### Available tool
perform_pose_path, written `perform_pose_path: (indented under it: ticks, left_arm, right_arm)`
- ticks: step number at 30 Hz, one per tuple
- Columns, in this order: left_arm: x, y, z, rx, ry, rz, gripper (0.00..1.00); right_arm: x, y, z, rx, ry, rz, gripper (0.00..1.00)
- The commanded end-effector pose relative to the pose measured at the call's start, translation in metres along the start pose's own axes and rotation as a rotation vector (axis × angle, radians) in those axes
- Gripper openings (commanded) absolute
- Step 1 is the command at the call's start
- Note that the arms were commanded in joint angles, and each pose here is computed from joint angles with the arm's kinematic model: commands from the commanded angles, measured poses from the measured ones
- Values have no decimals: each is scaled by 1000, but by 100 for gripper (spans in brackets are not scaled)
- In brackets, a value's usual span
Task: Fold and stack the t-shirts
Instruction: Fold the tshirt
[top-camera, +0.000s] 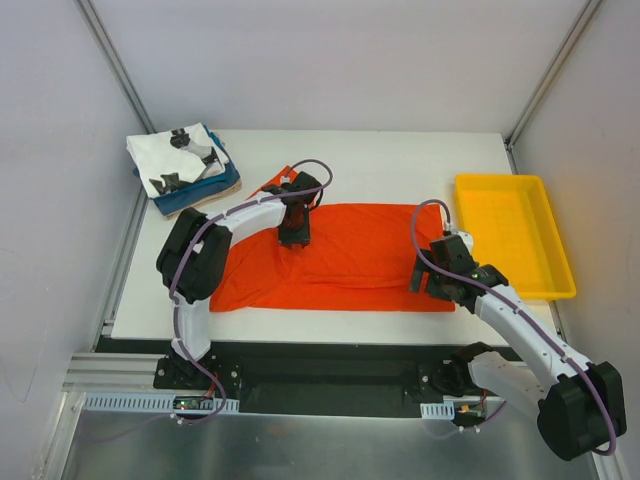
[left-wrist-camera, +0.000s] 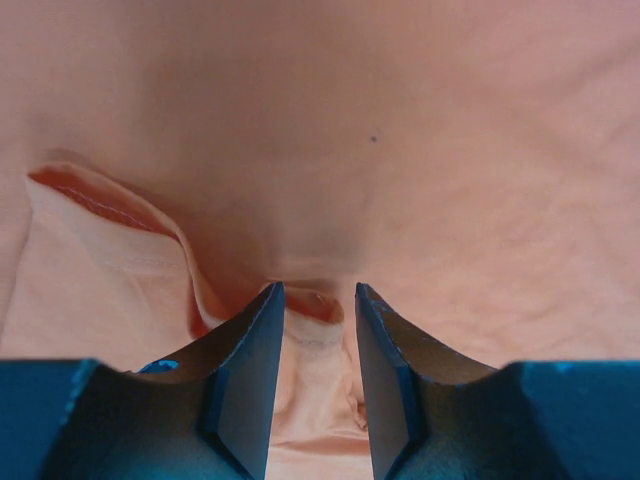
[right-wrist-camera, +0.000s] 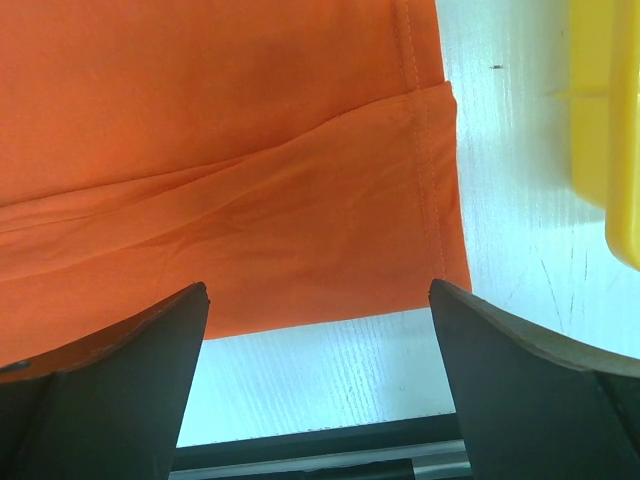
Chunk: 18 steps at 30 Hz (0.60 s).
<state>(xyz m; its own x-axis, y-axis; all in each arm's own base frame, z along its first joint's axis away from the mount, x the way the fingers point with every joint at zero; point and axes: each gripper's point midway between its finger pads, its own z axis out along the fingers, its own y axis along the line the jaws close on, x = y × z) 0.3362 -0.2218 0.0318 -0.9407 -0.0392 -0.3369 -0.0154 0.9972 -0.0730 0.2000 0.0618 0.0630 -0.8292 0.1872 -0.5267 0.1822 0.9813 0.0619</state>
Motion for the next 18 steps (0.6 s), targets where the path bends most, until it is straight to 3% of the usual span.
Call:
perform_pose_path:
  ticks: [1, 5, 6, 8, 18]
  left_arm:
    - [-1, 3, -1, -62, 10, 37, 33]
    - [3, -1, 1, -58, 25, 46, 22]
    - [2, -1, -1, -54, 25, 46, 11]
    - [1, -4, -4, -45, 21, 47, 0]
    - [-5, -27, -28, 29, -26, 102, 0]
  right_arm:
    - [-2, -4, 0, 18, -15, -24, 97]
    - [-1, -5, 0, 22, -11, -23, 97]
    - [-2, -5, 0, 22, -16, -20, 97]
    - [-2, -5, 0, 24, -15, -21, 97]
    - [-3, -5, -1, 21, -20, -19, 97]
